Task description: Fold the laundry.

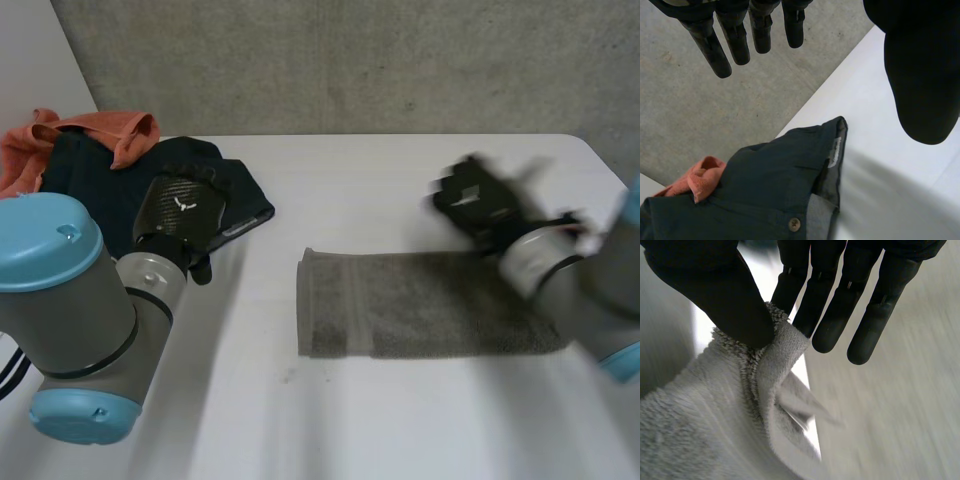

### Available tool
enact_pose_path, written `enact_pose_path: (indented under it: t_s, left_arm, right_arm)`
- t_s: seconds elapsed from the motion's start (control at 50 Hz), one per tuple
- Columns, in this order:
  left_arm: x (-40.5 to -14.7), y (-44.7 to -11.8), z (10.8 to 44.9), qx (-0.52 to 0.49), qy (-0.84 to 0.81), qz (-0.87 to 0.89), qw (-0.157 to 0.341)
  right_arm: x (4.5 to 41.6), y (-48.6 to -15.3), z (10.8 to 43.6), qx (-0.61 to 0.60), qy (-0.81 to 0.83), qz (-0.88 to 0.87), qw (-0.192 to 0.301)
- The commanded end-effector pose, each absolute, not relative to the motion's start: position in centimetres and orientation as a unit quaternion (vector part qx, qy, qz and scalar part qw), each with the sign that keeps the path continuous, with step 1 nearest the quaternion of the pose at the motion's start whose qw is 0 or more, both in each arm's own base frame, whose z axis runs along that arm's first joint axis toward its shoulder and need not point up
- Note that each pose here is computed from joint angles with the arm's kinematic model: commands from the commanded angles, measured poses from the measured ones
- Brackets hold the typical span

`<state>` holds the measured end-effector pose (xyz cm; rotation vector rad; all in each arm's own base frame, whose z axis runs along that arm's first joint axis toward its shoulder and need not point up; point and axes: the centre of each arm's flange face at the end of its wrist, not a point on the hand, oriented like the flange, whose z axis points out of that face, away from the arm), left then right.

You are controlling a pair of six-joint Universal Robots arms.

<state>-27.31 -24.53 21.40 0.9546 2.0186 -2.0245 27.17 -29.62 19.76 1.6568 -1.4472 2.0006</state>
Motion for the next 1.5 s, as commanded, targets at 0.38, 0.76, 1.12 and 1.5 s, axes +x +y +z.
enact_pose_path:
  t_s: [0.38, 0.76, 1.12, 1.5]
  left_arm:
    - [-27.2, -23.5, 20.1, 0.322, 0.679, -0.657, 0.054]
    - [-28.4, -22.5, 19.5, 0.336, 0.671, -0.660, 0.040]
    - [-28.4, -22.0, 21.3, 0.328, 0.656, -0.679, 0.035]
    - [-36.3, -21.5, 25.4, 0.280, 0.609, -0.734, -0.112]
  right_arm:
    - [28.2, -24.0, 20.0, 0.446, -0.597, 0.666, -0.033]
    - [17.8, -29.1, 12.3, 0.424, -0.743, 0.507, 0.101]
    - [34.1, -17.8, 14.8, 0.597, -0.511, 0.615, -0.069]
    - [27.5, -24.9, 21.9, 0.312, -0.670, 0.647, -0.188]
